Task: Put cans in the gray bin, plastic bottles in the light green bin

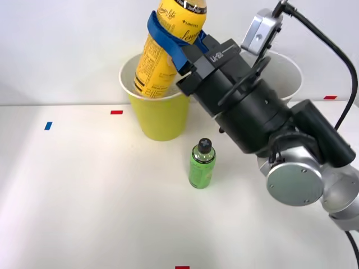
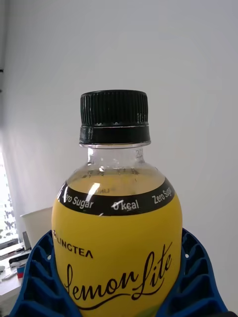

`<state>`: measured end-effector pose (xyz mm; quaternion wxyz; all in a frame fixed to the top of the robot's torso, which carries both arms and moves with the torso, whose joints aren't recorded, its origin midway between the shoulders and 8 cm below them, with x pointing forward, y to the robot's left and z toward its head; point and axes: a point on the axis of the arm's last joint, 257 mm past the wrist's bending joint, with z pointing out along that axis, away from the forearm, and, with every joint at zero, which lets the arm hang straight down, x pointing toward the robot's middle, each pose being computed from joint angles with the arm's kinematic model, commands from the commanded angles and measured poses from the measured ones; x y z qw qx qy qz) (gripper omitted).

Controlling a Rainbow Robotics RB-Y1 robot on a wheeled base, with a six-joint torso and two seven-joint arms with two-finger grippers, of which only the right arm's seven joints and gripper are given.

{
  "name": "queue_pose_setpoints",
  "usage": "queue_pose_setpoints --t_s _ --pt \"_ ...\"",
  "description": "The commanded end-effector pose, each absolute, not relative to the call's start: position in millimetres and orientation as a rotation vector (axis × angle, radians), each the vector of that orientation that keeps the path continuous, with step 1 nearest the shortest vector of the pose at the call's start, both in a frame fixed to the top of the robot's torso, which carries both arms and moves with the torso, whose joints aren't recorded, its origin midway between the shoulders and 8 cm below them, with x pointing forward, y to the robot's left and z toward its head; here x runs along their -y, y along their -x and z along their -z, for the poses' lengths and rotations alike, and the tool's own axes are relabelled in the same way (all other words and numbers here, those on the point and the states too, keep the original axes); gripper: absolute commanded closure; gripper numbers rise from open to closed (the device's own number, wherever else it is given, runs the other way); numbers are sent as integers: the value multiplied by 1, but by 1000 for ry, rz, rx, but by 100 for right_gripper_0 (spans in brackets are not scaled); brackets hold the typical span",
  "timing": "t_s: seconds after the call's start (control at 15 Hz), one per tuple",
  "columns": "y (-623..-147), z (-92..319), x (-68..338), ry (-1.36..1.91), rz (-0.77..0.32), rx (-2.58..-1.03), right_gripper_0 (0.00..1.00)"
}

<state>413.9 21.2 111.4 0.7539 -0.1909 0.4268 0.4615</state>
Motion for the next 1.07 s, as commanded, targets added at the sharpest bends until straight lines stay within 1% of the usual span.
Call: queue_pose_setpoints --t_s 0.07,0.33,0.47,0.6,0.8,1.07 --pt "-443 -117 -22 466 -940 -959 100" --pt "-493 -118 -28 524 -842 -1019 100" --pt "-512 -109 -33 545 -807 -1058 100" --pt "-533 -90 -42 567 -772 -1103 100" --pt "-549 -71 -55 586 -749 -1145 100" --pt "-570 -71 -72 581 -727 -1158 100"
